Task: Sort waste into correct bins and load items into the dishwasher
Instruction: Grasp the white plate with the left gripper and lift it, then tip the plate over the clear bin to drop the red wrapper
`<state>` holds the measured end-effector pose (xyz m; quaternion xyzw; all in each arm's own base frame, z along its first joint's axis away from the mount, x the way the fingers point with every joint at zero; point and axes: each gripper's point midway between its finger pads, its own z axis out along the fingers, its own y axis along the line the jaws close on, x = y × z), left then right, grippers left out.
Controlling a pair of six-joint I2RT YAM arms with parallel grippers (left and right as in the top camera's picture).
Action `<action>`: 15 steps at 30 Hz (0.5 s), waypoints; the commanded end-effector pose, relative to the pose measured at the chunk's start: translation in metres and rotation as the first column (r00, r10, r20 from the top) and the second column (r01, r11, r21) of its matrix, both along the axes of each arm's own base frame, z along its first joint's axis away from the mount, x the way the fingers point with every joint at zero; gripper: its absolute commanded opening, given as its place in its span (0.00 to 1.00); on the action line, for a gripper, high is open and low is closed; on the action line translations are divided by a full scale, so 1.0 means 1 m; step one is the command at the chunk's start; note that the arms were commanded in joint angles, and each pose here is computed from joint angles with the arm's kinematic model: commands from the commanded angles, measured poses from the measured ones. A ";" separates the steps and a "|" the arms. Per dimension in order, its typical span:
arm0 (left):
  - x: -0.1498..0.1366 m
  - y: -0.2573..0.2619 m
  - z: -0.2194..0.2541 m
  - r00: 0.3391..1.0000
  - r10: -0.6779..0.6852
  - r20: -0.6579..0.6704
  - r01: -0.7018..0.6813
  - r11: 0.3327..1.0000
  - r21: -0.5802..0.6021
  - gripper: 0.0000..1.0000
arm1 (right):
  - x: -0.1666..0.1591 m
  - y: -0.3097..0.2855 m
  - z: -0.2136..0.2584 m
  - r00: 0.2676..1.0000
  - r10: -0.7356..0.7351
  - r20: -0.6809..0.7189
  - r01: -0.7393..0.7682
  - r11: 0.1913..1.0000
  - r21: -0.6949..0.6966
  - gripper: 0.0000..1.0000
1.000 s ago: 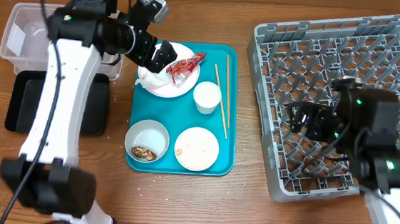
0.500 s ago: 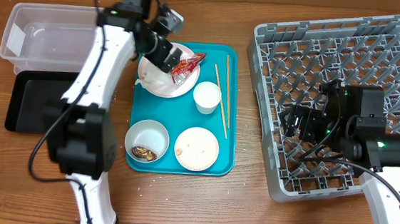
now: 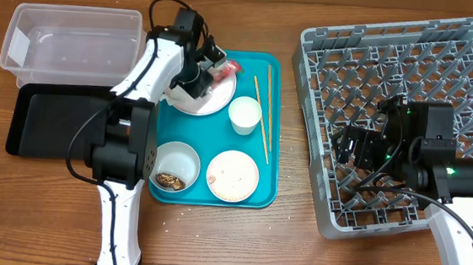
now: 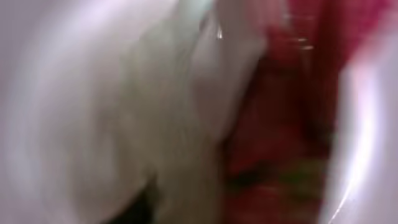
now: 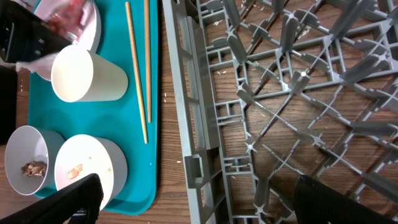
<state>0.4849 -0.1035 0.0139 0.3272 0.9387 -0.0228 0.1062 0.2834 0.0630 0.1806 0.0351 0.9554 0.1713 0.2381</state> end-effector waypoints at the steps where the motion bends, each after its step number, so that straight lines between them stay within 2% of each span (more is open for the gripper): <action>1: 0.007 0.003 0.002 1.000 -0.006 0.020 0.006 1.000 0.027 0.04 | 0.004 0.000 0.009 0.999 0.005 0.032 -0.005 1.000 -0.010 1.00; 5: 0.013 0.000 0.015 0.995 0.097 0.031 -0.097 0.995 -0.001 0.04 | 0.005 0.000 0.009 0.999 0.006 0.033 -0.006 1.000 -0.010 1.00; 8: 0.024 -0.001 0.048 0.974 0.220 0.050 -0.218 0.975 -0.043 0.04 | 0.005 0.000 0.009 0.999 0.006 0.033 -0.006 1.000 -0.010 1.00; 12: 0.037 0.004 0.119 0.933 0.347 0.095 -0.337 0.935 -0.109 0.04 | 0.005 0.000 0.009 0.999 0.006 0.034 -0.005 1.000 -0.010 1.00; 15: 0.046 0.024 0.180 0.884 0.431 0.179 -0.407 0.900 -0.159 0.04 | 0.007 0.000 0.010 0.999 0.006 0.045 -0.005 1.000 -0.009 1.00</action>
